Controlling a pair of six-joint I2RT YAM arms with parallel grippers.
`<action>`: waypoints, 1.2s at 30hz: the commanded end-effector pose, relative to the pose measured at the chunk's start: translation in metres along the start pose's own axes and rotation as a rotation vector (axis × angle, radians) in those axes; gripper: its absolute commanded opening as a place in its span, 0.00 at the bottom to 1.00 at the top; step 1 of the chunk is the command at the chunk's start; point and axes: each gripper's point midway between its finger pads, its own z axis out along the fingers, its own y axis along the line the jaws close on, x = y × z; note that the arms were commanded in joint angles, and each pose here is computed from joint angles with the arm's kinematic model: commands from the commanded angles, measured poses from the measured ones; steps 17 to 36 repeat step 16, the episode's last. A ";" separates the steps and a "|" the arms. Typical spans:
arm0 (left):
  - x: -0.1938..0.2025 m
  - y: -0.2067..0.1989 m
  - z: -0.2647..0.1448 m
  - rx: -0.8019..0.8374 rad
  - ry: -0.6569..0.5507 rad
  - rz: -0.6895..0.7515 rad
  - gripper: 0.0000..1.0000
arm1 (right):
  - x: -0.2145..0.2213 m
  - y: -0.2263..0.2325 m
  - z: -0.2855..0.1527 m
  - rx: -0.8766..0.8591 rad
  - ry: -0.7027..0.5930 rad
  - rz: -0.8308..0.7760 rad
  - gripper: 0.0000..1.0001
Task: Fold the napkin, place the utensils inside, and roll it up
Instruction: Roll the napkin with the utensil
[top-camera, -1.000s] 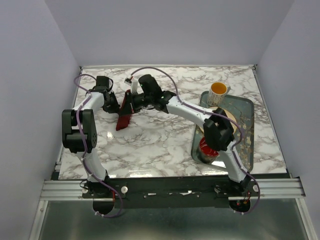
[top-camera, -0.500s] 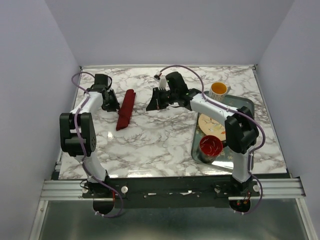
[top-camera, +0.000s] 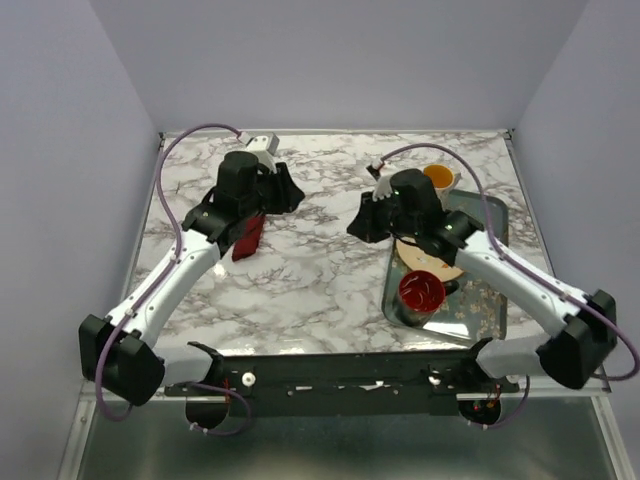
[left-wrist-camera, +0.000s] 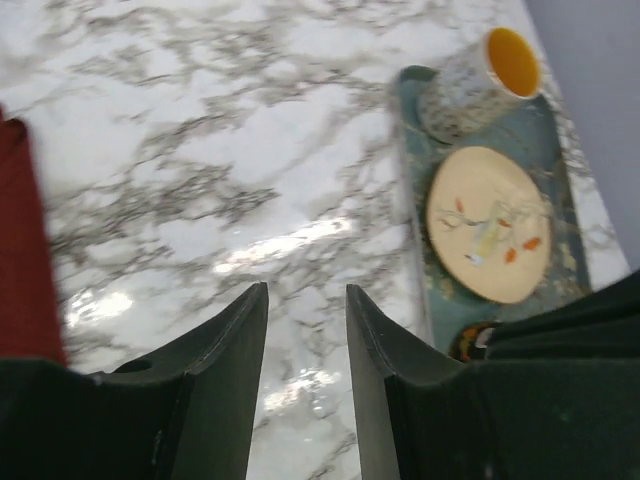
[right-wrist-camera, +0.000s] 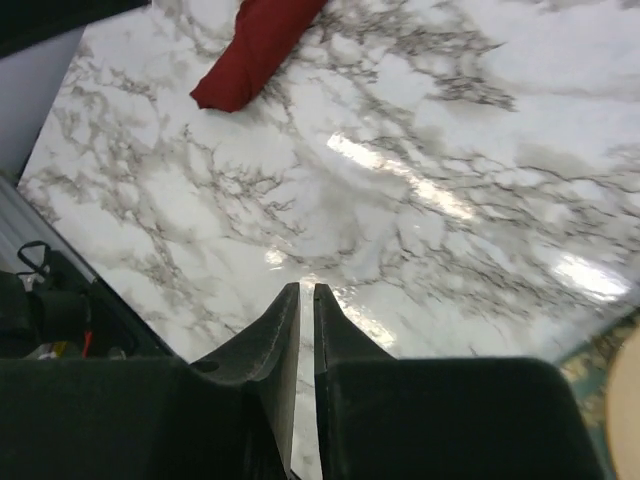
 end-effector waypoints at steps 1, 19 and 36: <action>-0.007 -0.078 -0.019 0.200 -0.142 0.062 0.48 | 0.005 -0.047 -0.077 0.304 -0.124 -0.017 0.24; -0.024 -0.163 -0.058 0.418 -0.247 0.149 0.52 | -0.013 -0.051 -0.157 0.360 -0.390 -0.029 0.55; -0.024 -0.163 -0.058 0.418 -0.247 0.149 0.52 | -0.013 -0.051 -0.157 0.360 -0.390 -0.029 0.55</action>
